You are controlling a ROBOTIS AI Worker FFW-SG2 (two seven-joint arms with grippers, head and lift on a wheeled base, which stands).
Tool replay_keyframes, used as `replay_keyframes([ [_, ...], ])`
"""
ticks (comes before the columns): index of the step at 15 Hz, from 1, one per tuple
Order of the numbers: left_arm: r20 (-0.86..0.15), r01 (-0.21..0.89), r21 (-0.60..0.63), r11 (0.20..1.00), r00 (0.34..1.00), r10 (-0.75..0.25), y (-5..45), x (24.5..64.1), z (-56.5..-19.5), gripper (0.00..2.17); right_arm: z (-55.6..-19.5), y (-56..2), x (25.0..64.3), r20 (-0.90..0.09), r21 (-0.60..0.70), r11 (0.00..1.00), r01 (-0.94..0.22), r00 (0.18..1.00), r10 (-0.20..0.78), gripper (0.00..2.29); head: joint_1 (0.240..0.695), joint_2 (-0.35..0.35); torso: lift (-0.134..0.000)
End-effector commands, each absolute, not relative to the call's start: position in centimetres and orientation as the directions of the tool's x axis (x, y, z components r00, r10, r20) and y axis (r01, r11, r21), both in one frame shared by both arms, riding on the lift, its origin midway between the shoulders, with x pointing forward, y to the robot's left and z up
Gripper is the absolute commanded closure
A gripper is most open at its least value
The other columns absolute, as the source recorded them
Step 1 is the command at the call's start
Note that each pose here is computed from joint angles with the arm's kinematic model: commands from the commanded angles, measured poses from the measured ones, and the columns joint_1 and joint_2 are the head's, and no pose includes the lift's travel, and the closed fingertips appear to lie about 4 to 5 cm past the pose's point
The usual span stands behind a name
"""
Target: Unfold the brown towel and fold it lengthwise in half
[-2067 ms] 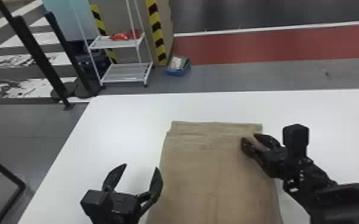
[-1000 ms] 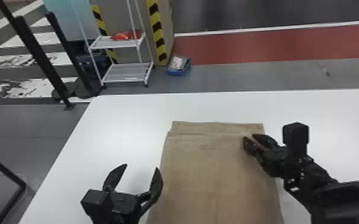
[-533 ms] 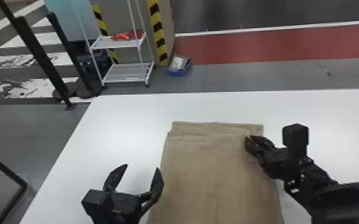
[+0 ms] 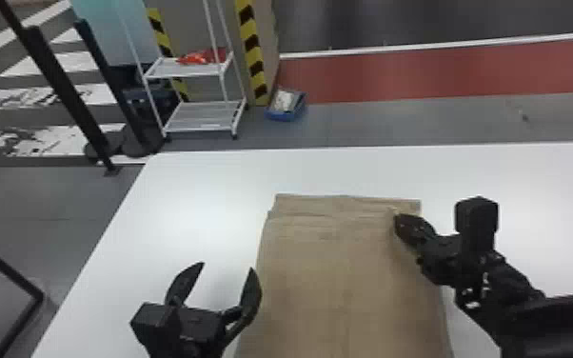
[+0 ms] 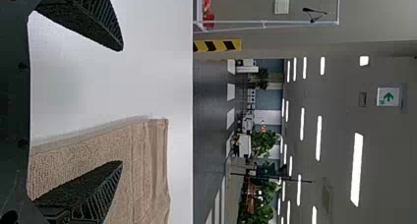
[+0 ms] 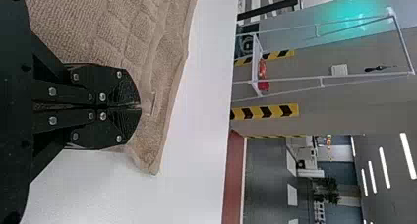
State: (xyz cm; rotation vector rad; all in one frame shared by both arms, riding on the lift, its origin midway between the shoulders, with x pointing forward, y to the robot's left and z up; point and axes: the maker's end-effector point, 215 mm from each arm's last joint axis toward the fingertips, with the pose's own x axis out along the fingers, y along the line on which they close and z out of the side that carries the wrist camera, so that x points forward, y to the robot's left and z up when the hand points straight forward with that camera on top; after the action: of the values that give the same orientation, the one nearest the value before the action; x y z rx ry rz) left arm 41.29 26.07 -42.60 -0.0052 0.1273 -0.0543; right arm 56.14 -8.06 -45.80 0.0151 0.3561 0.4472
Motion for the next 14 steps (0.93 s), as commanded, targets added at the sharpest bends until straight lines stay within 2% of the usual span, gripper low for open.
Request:
replay_keyframes([
  [1, -0.127, 0.054, -0.009, 0.998, 0.990, -0.055, 26.0, 41.2, -42.6, 0.05, -45.0, -8.1, 55.8, -0.322, 0.090, 0.903, -0.420, 0.846, 0.425, 1.11, 0.695, 0.203, -0.120],
  [4, -0.125, 0.056, -0.008, 0.998, 0.990, -0.057, 26.0, 41.3, -42.5, 0.06, -45.1, -8.2, 55.2, -0.335, 0.093, 0.905, -0.416, 0.843, 0.422, 1.10, 0.695, 0.203, -0.120],
  [6, -0.124, 0.060, -0.010, 0.998, 0.990, -0.061, 25.7, 41.4, -42.5, 0.06, -44.8, -8.2, 55.6, -0.334, 0.085, 0.906, -0.414, 0.845, 0.417, 0.95, 0.695, 0.202, -0.120],
  [9, -0.124, 0.062, -0.009, 0.998, 0.990, -0.063, 25.6, 41.4, -42.5, 0.06, -45.4, -8.3, 55.3, -0.342, 0.089, 0.907, -0.411, 0.843, 0.416, 0.91, 0.695, 0.199, -0.120],
  [11, -0.124, 0.062, -0.009, 0.998, 0.990, -0.063, 25.6, 41.4, -42.5, 0.06, -45.5, -8.6, 55.1, -0.343, 0.090, 0.909, -0.406, 0.845, 0.411, 0.48, 0.695, 0.197, -0.120],
  [14, -0.127, 0.061, -0.009, 0.998, 0.990, -0.061, 25.7, 41.3, -42.7, 0.06, -45.6, -9.4, 55.3, -0.346, 0.091, 0.916, -0.392, 0.850, 0.398, 0.42, 0.695, 0.194, -0.120],
])
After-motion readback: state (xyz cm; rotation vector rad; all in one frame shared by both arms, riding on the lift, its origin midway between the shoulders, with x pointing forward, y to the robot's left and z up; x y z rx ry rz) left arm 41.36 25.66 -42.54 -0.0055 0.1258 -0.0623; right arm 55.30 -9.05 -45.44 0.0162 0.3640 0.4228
